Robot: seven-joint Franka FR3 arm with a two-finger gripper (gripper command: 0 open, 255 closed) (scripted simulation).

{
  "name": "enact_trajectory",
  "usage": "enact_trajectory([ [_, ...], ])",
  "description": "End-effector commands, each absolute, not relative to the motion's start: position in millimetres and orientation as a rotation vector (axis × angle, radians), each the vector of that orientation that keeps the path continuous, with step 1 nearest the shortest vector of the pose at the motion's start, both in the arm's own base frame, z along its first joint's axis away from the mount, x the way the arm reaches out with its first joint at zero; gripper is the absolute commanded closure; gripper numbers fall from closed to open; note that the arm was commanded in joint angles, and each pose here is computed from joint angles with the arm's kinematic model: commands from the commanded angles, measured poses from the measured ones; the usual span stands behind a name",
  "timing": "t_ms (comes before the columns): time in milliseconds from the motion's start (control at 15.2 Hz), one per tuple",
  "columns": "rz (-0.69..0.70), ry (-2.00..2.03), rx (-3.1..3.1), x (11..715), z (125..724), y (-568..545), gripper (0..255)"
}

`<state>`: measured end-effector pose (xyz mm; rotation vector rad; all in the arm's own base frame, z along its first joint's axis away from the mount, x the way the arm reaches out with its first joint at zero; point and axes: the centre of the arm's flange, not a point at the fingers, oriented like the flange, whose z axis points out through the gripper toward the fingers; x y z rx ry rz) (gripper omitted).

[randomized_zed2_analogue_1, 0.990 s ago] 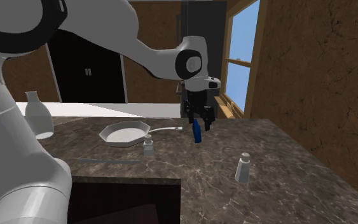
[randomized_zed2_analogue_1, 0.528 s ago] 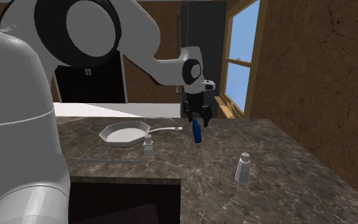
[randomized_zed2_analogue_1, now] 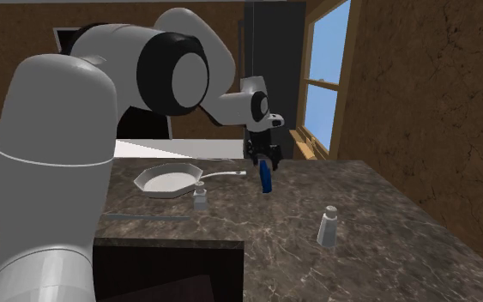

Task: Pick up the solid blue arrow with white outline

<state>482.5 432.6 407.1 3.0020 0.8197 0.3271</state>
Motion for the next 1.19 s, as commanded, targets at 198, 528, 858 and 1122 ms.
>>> enact_trajectory([
  [198, 0.33, 0.823, 3.0, 483.1, 380.6, 433.8, 0],
  [528, 0.33, 0.823, 3.0, 483.2, 372.7, 433.9, 255],
  [858, 0.33, 0.823, 3.0, 483.7, 372.8, 434.4, 255],
  [1122, 0.33, 0.823, 3.0, 483.1, 377.5, 433.8, 255],
])
